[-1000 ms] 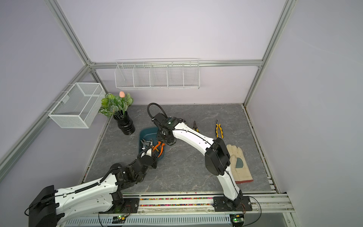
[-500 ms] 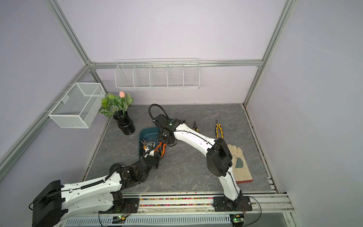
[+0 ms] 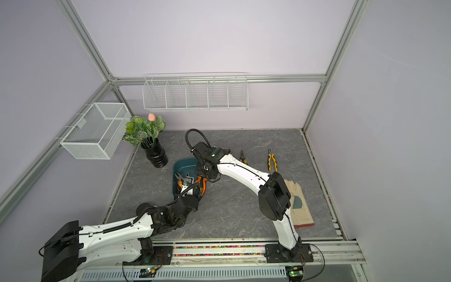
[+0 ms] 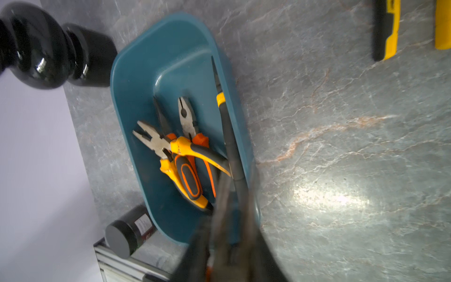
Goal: Take the pliers out of the storage box
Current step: Pick up the pliers from the storage box, then place the pliers at the center of the board.
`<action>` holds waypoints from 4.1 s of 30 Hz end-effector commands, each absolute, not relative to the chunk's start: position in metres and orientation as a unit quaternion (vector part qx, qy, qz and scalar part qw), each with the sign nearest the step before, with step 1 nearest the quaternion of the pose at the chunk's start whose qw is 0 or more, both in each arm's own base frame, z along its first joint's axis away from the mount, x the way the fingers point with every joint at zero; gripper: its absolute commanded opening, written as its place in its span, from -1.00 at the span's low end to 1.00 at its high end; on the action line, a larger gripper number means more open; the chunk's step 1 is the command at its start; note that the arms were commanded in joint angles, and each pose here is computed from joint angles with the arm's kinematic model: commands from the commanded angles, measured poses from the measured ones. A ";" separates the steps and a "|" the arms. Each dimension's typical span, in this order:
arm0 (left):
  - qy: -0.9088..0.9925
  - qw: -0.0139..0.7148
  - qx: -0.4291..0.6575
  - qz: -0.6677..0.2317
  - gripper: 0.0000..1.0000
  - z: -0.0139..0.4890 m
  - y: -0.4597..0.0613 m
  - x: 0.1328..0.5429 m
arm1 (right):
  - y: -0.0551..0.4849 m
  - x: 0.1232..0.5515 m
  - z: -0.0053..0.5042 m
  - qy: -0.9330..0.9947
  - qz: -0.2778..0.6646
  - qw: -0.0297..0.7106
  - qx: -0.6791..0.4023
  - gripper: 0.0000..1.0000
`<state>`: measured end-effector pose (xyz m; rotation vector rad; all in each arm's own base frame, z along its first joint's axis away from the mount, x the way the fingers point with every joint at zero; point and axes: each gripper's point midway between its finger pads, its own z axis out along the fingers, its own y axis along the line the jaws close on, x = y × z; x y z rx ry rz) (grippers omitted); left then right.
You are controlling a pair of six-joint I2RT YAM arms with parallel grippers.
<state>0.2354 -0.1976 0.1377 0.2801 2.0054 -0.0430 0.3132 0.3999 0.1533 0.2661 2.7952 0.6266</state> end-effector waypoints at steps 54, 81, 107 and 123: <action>0.844 0.520 0.074 -0.107 0.64 0.184 -0.206 0.227 | 0.130 0.528 0.066 0.992 0.013 0.123 -0.017 -0.87; 0.845 0.518 0.073 -0.107 0.65 0.179 -0.198 0.228 | 0.105 0.529 0.033 0.997 -0.004 0.082 0.002 -0.87; 0.849 0.512 0.076 -0.106 0.65 0.175 -0.205 0.230 | 0.089 0.535 0.017 0.998 -0.007 0.069 0.013 -0.35; 0.851 0.510 0.071 -0.106 0.65 0.174 -0.204 0.230 | 0.098 0.535 0.018 0.997 0.015 0.068 0.014 -0.43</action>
